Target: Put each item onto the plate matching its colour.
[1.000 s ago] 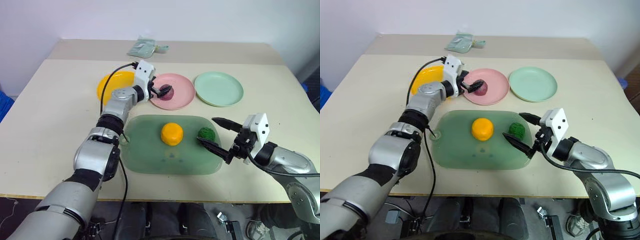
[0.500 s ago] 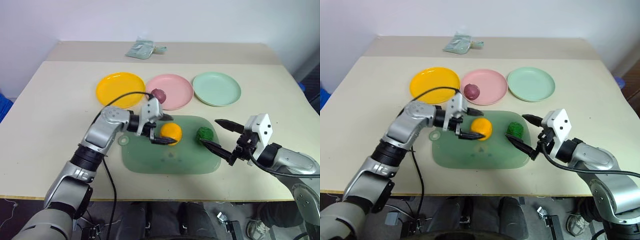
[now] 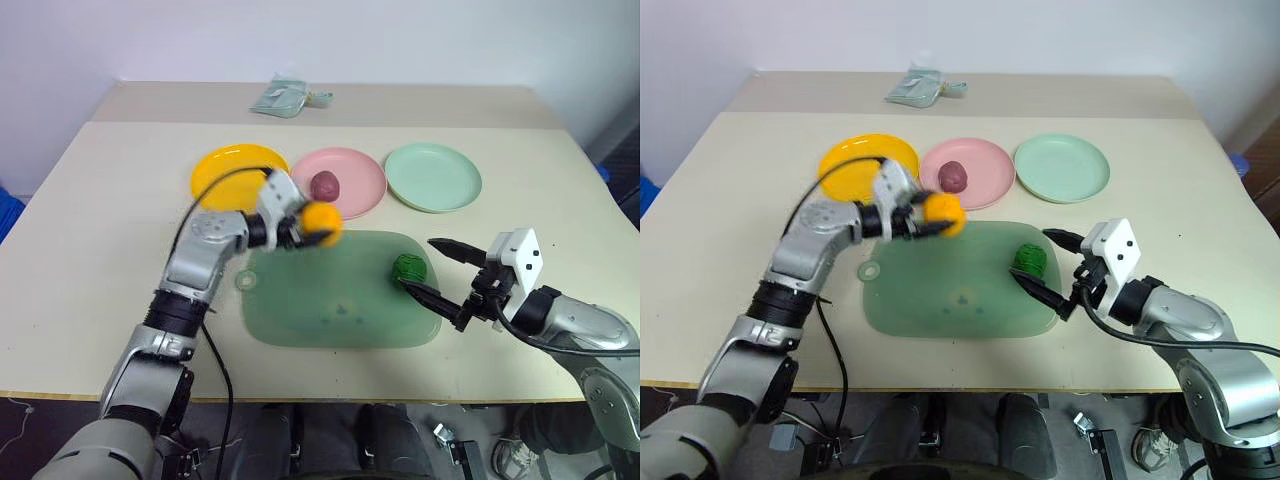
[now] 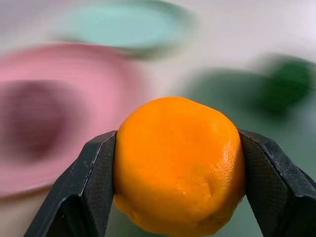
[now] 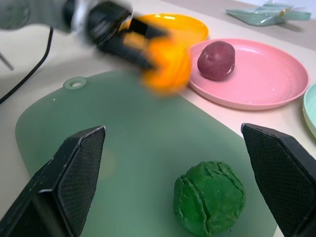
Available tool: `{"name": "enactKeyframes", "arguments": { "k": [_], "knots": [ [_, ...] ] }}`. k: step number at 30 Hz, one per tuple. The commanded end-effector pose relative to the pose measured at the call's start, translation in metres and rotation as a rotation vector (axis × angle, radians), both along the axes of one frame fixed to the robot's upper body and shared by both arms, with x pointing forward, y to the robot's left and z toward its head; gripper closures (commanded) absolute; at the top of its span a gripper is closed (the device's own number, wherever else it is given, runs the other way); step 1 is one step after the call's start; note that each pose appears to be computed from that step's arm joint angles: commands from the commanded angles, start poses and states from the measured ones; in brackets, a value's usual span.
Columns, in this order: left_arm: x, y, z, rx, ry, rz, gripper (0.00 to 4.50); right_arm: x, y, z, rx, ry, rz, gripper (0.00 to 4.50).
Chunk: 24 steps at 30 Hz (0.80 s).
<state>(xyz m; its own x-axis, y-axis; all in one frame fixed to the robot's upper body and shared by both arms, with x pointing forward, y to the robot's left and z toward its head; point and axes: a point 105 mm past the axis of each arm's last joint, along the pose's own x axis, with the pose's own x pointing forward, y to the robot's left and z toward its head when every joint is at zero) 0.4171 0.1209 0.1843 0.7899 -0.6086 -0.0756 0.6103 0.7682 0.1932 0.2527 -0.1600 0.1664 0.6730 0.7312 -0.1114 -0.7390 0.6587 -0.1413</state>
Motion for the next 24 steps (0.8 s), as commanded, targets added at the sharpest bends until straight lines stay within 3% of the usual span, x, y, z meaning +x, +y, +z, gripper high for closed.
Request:
{"name": "enactKeyframes", "arguments": {
  "k": [1, 6, 8, 10, 16, 20, 24],
  "knots": [
    [0.027, 0.058, 0.011, -0.042, -0.010, 0.341, 1.52, 0.002, 0.003, 0.006, 0.012, -0.038, 0.016, 0.00],
    [0.038, 0.072, 0.000, -0.051, 0.030, 0.415, 1.52, 0.009, 0.006, 0.003, 0.012, -0.033, 0.013, 0.00],
    [0.041, 0.073, -0.003, -0.057, 0.046, 0.411, 0.52, 0.015, 0.002, 0.001, 0.016, -0.011, -0.011, 0.00],
    [0.042, 0.075, -0.005, -0.043, 0.047, 0.420, 0.04, 0.018, -0.001, 0.001, 0.022, 0.009, -0.023, 0.00],
    [0.037, 0.087, 0.023, -0.078, -0.108, 0.433, 0.04, 0.014, -0.003, -0.003, -0.045, 0.000, -0.031, 0.00],
    [-0.001, 0.051, 0.040, -0.074, -0.234, 0.115, 0.04, 0.019, -0.011, -0.017, -0.103, 0.018, -0.074, 0.00],
    [-0.090, -0.004, 0.006, -0.013, -0.072, -0.425, 0.04, 0.032, -0.018, -0.034, -0.145, 0.043, -0.120, 0.00]
  ]
}}
